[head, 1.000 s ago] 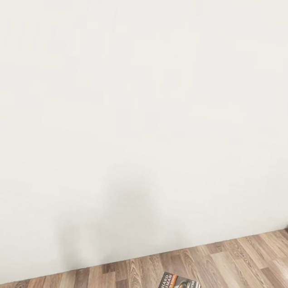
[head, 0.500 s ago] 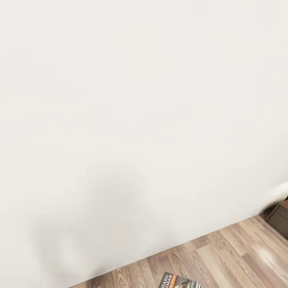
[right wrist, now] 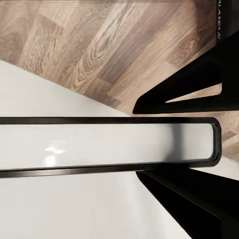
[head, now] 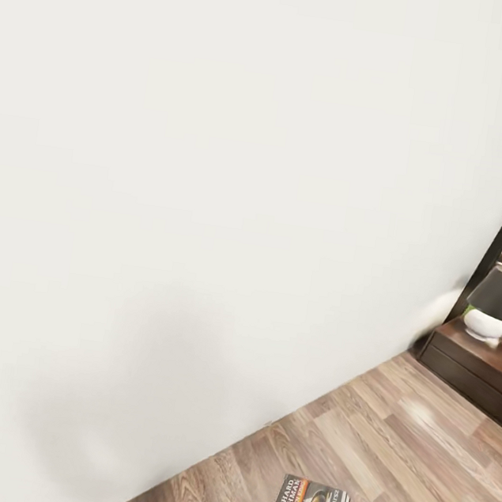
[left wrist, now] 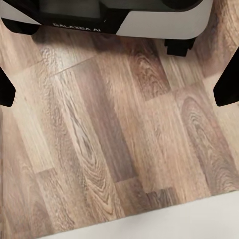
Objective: In the bedroom, move the book from the bed onto either nightstand, and place the two sandals side by side next to the bed.
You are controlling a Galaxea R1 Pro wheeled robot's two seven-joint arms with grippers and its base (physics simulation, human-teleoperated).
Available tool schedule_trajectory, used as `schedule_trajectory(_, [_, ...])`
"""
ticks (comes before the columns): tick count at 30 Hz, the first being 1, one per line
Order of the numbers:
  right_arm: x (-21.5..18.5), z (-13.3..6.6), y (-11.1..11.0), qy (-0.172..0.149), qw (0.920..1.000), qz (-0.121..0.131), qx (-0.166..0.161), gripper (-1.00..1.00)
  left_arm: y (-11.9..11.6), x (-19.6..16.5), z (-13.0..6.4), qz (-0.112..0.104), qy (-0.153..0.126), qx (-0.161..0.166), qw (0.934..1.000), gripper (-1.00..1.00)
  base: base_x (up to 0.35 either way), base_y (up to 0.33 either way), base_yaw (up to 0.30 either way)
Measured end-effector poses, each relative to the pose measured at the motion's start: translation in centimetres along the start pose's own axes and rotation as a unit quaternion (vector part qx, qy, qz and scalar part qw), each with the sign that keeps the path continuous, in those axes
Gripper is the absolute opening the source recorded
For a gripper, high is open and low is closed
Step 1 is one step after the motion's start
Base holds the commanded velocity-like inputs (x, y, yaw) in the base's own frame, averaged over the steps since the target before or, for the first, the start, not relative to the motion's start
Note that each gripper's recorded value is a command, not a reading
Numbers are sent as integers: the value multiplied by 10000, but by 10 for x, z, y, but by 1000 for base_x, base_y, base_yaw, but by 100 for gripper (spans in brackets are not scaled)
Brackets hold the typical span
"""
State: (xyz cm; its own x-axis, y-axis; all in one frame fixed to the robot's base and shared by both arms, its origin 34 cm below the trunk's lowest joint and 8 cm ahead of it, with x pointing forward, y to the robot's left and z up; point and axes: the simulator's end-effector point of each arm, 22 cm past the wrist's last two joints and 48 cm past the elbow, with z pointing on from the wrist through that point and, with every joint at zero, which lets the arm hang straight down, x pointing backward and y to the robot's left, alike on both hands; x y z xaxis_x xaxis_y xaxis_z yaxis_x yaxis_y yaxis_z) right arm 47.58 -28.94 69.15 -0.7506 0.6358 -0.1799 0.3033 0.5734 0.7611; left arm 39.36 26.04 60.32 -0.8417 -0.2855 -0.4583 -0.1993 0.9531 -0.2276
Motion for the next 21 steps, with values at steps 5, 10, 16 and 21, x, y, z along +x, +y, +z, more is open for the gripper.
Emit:
schedule_trajectory(5, [0,0,1,-3,10000,-14,-8,-100,0,-1,0,1,-14,5,10000,100,68,13,-300])
schedule_trajectory(10, [-1,-1,2,-19,10000,-17,-20,-100,-1,-2,-1,3,-27,9,10000,100,267,88,-300])
schedule_trajectory(16, [-3,-1,3,-33,10000,-22,-33,-100,-1,-3,-1,4,-43,13,10000,100,225,78,-300])
schedule_trajectory(21, [-3,-1,4,-38,10000,-31,-41,-100,-1,-5,-1,6,-55,17,10000,100,36,12,-300])
